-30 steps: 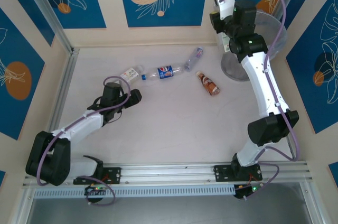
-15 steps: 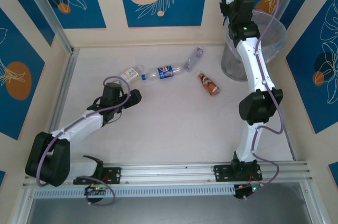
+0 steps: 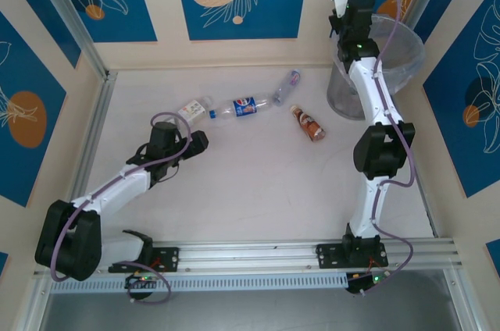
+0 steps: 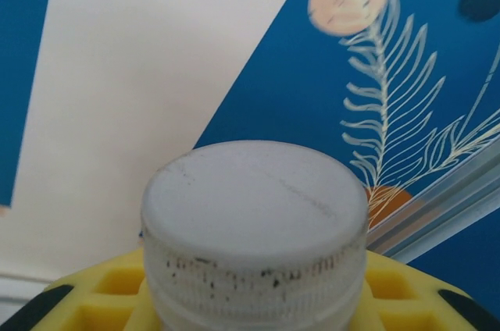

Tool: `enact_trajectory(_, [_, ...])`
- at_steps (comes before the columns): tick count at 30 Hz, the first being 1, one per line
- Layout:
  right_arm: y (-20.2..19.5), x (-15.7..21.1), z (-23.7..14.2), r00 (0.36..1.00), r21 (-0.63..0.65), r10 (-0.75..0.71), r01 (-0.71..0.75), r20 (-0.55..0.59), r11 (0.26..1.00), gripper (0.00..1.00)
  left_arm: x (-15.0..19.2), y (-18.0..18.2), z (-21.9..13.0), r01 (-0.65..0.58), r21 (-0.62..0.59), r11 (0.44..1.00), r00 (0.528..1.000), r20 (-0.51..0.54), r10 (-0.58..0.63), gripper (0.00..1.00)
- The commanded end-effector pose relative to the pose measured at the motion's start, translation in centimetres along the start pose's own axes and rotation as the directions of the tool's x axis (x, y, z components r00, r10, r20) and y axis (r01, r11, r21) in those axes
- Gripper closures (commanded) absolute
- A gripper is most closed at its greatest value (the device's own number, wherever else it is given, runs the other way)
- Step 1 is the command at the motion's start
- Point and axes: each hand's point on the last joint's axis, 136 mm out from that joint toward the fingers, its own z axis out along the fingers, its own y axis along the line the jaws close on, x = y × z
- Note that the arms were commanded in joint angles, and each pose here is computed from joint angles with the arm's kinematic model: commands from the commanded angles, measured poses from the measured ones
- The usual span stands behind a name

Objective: Put the plastic bottles in the bin

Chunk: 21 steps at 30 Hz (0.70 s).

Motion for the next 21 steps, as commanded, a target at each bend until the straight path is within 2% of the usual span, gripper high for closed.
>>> enact_trajectory(1, [-2.3,-1.9,-1.2,0.997,0.093,-0.036,0.029,0.072,0.995,0.86,-0.4,0.1,0.1,0.009,0.0,1.0,1.0,-0.002,-0.009,0.01])
enact_trajectory(5, [-1.8,-1.3,-0.9,0.993,0.114,-0.092,0.084,0.072,0.99,0.82,-0.2,0.1,0.2,0.011,-0.002,1.0,1.0,-0.004,-0.011,0.01])
enact_trajectory(12, [-2.3,0.4,-0.4,0.996,0.157,-0.083,0.08,0.014,0.984,0.52,-0.1,0.2,0.3,0.014,-0.004,1.0,1.0,-0.008,-0.014,0.01])
enact_trajectory(18, [-2.9,2.3,-0.7,0.999,0.144,0.014,-0.008,-0.044,0.99,0.34,-0.1,0.1,0.4,0.018,0.001,1.0,1.0,-0.011,-0.018,0.01])
enact_trajectory(21, [-3.2,3.7,-0.6,0.996,0.144,0.051,-0.039,-0.08,0.989,0.3,0.0,0.1,0.6,0.019,0.004,1.0,1.0,-0.016,-0.019,0.01])
